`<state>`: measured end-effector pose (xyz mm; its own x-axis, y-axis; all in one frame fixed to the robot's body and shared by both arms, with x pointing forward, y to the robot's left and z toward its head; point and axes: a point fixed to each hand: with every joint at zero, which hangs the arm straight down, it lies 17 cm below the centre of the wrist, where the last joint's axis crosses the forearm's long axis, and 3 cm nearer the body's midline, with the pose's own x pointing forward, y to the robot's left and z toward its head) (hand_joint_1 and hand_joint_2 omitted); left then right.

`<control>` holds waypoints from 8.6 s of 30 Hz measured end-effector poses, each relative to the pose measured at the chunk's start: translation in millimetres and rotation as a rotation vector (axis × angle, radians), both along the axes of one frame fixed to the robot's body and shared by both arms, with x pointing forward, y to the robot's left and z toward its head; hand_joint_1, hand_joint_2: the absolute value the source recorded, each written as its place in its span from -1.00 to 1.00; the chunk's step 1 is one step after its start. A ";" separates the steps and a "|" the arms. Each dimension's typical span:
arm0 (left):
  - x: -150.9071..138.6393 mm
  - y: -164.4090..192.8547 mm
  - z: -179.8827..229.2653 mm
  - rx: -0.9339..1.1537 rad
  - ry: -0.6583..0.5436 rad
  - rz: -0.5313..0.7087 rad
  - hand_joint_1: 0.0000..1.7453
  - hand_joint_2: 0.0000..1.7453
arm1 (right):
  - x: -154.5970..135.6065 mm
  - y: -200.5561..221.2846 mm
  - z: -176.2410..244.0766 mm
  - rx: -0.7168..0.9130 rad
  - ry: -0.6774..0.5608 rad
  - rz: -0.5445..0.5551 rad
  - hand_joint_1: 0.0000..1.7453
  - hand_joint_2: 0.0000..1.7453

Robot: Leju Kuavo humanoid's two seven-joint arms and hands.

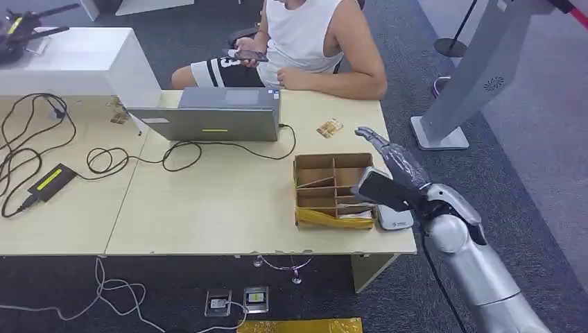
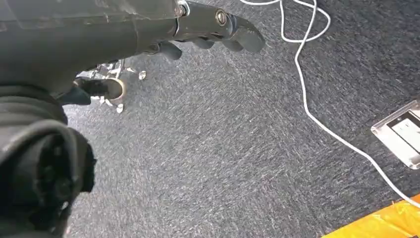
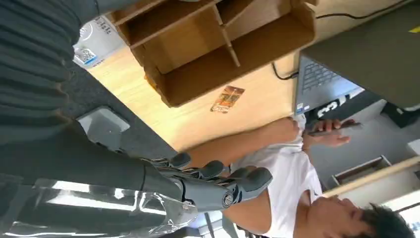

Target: Pass the card to the sensor for recognition and then transmit it.

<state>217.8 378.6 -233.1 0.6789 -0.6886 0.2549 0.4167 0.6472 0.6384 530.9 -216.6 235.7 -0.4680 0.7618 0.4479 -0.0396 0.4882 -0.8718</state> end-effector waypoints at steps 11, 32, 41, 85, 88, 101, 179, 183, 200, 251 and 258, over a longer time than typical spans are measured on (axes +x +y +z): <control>0.6 -3.5 -0.3 -0.001 0.002 -0.008 -1.00 -1.00 | 2.4 -2.6 -38.2 -0.138 0.035 -0.029 -1.00 1.00; 15.7 -8.0 3.2 -0.008 0.005 -0.038 -1.00 -1.00 | -9.2 -19.4 -97.0 -0.251 0.136 -0.049 -1.00 1.00; 17.2 -8.0 3.7 -0.006 0.003 -0.041 -1.00 -1.00 | -10.3 -25.6 -100.8 -0.315 0.096 -0.070 -1.00 1.00; 27.6 -12.4 7.1 -0.007 -0.006 -0.062 -1.00 -1.00 | -19.1 3.5 -104.0 -0.359 -0.121 -0.077 -0.92 1.00; 27.7 -12.2 7.1 -0.007 -0.006 -0.062 -1.00 -1.00 | -17.0 1.3 -107.3 -0.358 -0.108 -0.083 -0.94 1.00; 27.8 -12.4 7.0 -0.008 -0.004 -0.063 -1.00 -1.00 | -12.1 -9.8 -119.6 -0.360 -0.064 -0.111 0.68 1.00; 40.2 -29.1 8.9 -0.012 0.009 -0.166 -1.00 -1.00 | 113.4 -102.9 157.6 -0.427 -0.466 -0.374 1.00 1.00; 42.0 -33.2 9.5 -0.016 0.004 -0.168 -1.00 -1.00 | 129.9 -108.2 167.3 -0.487 -0.421 -0.405 1.00 1.00; 33.3 -33.5 6.5 -0.015 0.006 -0.154 -1.00 -1.00 | 142.6 -92.4 102.1 -0.577 -0.250 -0.367 -1.00 1.00; -23.2 -7.5 -4.9 0.020 -0.010 -0.022 -1.00 -1.00 | -147.1 -563.5 201.1 -0.406 -0.690 -1.284 -1.00 1.00; -29.1 -4.8 -5.9 0.019 -0.009 0.014 -1.00 -1.00 | -230.5 -619.8 117.3 -0.356 -0.536 -1.506 -1.00 1.00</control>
